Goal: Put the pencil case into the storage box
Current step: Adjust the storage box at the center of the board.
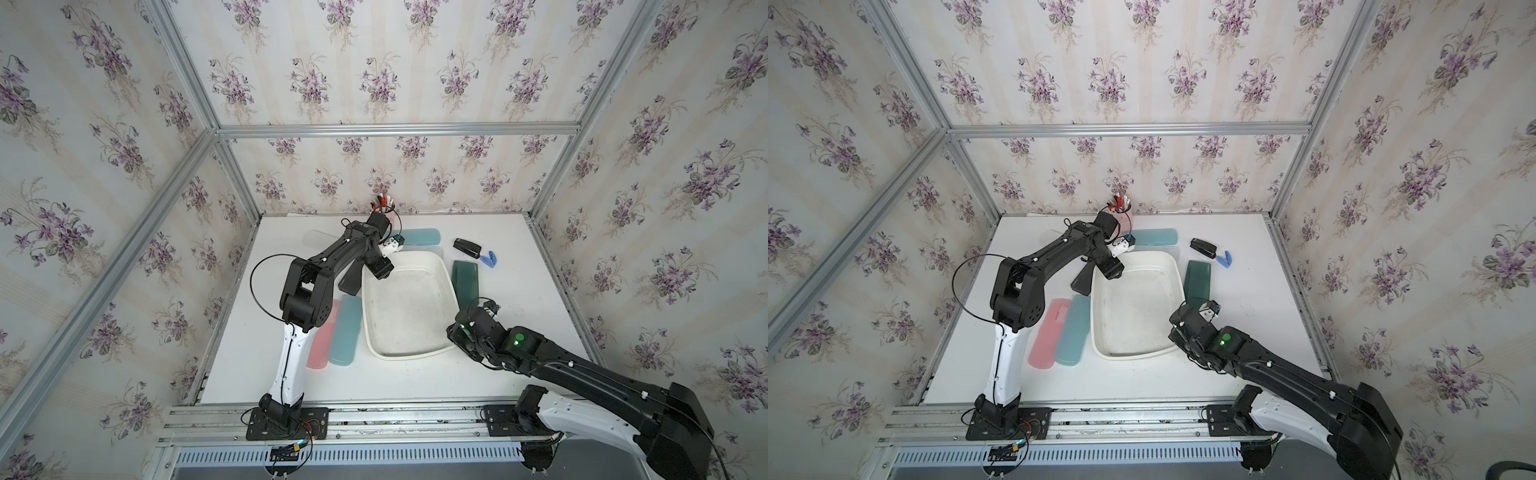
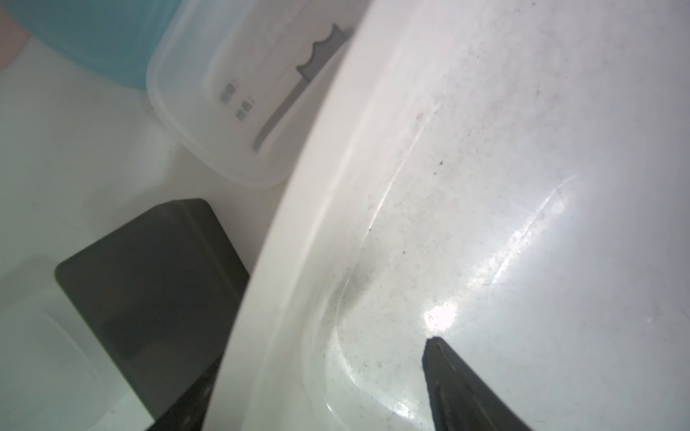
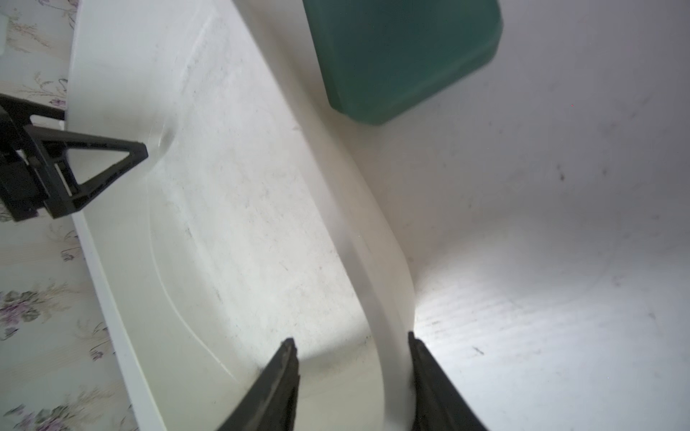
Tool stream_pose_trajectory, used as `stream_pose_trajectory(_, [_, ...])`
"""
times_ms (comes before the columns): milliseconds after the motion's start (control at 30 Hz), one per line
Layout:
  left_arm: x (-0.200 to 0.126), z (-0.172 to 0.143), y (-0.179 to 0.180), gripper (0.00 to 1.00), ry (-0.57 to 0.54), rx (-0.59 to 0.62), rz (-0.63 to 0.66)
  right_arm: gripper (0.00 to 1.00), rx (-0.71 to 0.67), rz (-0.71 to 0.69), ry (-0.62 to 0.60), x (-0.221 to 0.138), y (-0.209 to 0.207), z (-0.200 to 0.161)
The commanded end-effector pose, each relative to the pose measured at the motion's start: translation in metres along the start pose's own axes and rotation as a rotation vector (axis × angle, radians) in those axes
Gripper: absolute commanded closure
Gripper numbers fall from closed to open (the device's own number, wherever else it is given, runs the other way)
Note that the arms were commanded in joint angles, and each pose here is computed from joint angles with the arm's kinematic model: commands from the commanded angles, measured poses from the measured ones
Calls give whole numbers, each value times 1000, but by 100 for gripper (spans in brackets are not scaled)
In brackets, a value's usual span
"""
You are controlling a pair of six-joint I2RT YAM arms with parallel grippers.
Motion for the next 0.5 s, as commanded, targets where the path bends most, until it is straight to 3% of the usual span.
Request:
stream_pose_trajectory(0, [-6,-5,-8,24,-1,-76,-24,56,-114,6,-64,8,21,18])
stream_pose_trajectory(133, [-10,-14,-17,24,-6,-134,-32,64,-148,-16,-75,23,32,47])
stream_pose_trajectory(467, [-23,-21,-50,21,15,-234,-59,63,-416,-103,-160,43,91,128])
Point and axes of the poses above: each gripper's point midway between its finger pads, its own x axis out along the fingers, its own y axis along the line the jaws close on, z = x × y, the point moved 9 cm from there along -x, back along the fingers, and after that the axes turned 11 degrees about x, right-handed, at the moved point
